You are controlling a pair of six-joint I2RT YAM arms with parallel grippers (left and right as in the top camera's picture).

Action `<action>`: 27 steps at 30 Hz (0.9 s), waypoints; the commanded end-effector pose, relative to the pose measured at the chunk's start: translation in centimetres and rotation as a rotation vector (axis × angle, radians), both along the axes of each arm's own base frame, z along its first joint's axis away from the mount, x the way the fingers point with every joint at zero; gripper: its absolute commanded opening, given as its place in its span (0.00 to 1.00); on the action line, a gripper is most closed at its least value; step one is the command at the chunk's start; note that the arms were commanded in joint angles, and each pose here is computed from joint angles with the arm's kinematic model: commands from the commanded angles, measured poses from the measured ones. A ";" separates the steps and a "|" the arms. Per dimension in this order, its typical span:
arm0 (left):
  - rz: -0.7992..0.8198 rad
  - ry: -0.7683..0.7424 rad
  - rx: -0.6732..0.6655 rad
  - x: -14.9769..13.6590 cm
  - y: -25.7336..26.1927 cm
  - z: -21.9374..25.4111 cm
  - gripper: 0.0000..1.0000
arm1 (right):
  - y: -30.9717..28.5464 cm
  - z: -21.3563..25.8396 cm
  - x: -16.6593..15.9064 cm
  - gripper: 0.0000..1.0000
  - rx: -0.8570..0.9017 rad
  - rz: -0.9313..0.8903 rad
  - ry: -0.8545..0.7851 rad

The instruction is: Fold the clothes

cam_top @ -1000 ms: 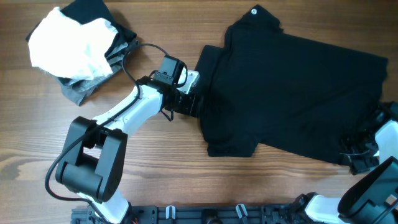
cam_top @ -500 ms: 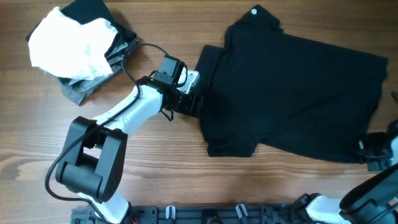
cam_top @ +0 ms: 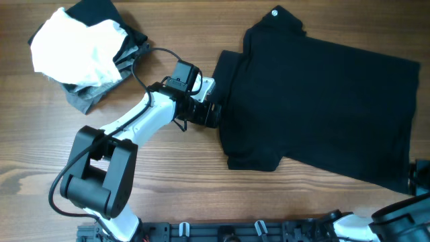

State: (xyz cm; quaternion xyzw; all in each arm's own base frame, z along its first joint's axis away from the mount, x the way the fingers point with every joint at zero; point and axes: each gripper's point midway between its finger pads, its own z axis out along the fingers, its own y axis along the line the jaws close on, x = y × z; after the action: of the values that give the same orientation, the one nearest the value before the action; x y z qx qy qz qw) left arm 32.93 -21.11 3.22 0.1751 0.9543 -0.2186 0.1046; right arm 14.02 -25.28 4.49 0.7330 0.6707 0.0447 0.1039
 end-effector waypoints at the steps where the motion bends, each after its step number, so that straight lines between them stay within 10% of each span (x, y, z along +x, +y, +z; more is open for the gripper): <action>1: -0.015 0.013 -0.009 -0.3 -0.3 -0.3 0.89 | 3.3 3.4 8.2 0.42 0.027 0.408 -0.432; 4: -0.015 0.013 -0.009 -0.3 -0.3 -0.3 0.85 | 4.1 1.0 8.2 0.43 -0.022 0.455 -0.165; 5: -0.015 0.013 -0.009 -0.3 -0.3 -0.3 0.85 | 3.5 0.4 7.8 0.68 -0.077 0.439 -0.049; 7: -0.015 0.016 -0.008 -0.4 -0.3 -0.3 0.85 | 1.4 0.1 6.8 0.81 -0.207 0.373 0.139; 16: -0.015 0.024 -0.004 -0.5 -0.2 -0.4 0.86 | 1.8 -3.6 4.7 0.56 -0.106 0.335 0.267; 20: -0.015 0.027 -0.003 -0.6 -0.1 -0.4 0.86 | 0.8 -2.5 5.1 0.05 -0.113 0.309 0.236; 27: -0.015 0.026 -0.003 -0.6 -0.2 -0.4 0.86 | -2.6 1.7 4.1 0.04 -0.153 0.183 0.175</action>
State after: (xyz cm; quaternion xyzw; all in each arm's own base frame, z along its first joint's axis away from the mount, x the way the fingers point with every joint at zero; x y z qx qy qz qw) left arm 32.61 -20.97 3.10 0.1738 0.9557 -0.2169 0.0970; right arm 18.16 -27.52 5.08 0.6489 0.7530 -0.0711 0.0827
